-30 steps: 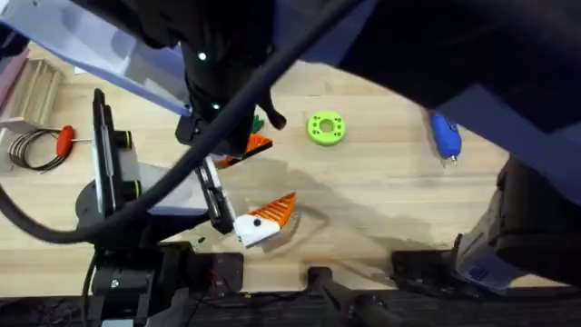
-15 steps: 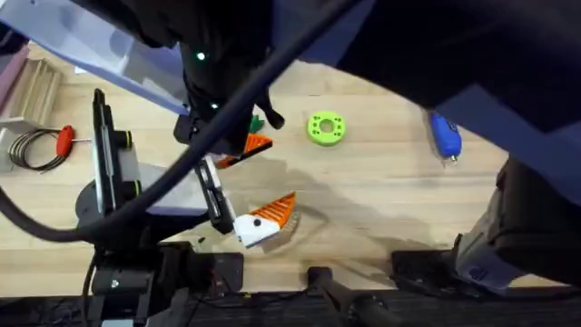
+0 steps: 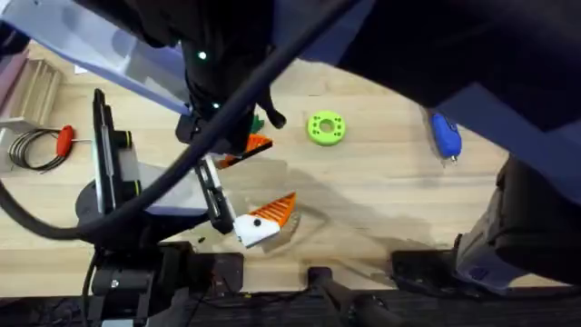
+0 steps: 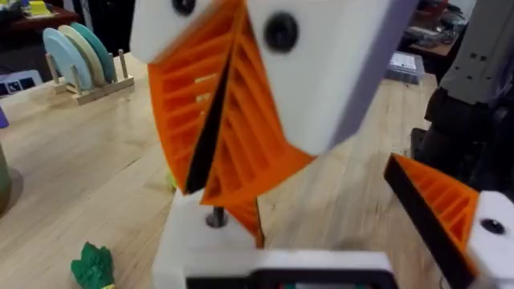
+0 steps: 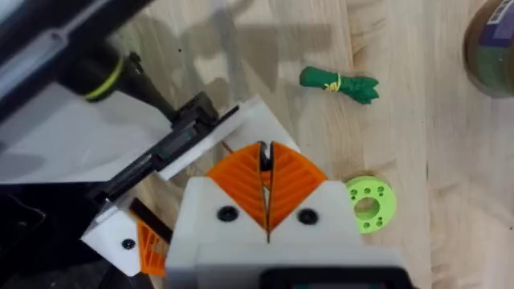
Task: Pick up the gripper from the table and insert it into the empty holder that is missing its gripper. Then pick up a screw, insert it into the mounting hole, and use the screwdriver to tighten it. Finally, clean up the table by picking up the vegetable and placing it into the bucket.
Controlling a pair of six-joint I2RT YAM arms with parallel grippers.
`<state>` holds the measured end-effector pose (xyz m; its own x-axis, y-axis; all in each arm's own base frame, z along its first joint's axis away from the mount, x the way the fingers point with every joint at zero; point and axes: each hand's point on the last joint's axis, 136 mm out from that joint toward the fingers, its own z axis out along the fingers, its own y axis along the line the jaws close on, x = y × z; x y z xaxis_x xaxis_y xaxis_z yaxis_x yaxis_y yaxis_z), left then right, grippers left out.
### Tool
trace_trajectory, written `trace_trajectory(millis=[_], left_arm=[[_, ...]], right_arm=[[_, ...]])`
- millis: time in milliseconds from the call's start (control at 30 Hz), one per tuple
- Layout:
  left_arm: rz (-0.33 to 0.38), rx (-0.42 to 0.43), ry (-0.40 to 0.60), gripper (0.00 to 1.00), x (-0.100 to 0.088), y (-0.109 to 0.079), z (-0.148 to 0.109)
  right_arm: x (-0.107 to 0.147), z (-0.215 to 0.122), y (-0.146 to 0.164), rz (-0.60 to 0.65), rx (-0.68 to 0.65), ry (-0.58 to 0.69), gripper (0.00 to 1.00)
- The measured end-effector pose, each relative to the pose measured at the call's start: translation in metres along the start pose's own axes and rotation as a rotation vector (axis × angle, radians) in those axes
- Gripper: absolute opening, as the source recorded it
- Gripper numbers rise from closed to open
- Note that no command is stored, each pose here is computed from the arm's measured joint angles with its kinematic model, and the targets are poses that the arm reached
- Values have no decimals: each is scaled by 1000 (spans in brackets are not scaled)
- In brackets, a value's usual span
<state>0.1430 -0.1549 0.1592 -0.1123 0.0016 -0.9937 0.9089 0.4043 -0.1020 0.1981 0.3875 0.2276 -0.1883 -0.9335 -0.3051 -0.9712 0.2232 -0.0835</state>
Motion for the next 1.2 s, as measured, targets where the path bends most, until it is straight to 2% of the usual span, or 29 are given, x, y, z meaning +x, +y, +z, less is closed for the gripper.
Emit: trace_trajectory(millis=[533,933,1200], left_arm=[[0,0,0,986,0,0,0],[-35,0,0,986,0,0,0],[-33,8,1,985,0,-1,0]], right_arm=[[0,2,0,1,-1,4,6],[-1,8,0,2,-8,12,5],[-9,12,4,25,-35,-16,5]])
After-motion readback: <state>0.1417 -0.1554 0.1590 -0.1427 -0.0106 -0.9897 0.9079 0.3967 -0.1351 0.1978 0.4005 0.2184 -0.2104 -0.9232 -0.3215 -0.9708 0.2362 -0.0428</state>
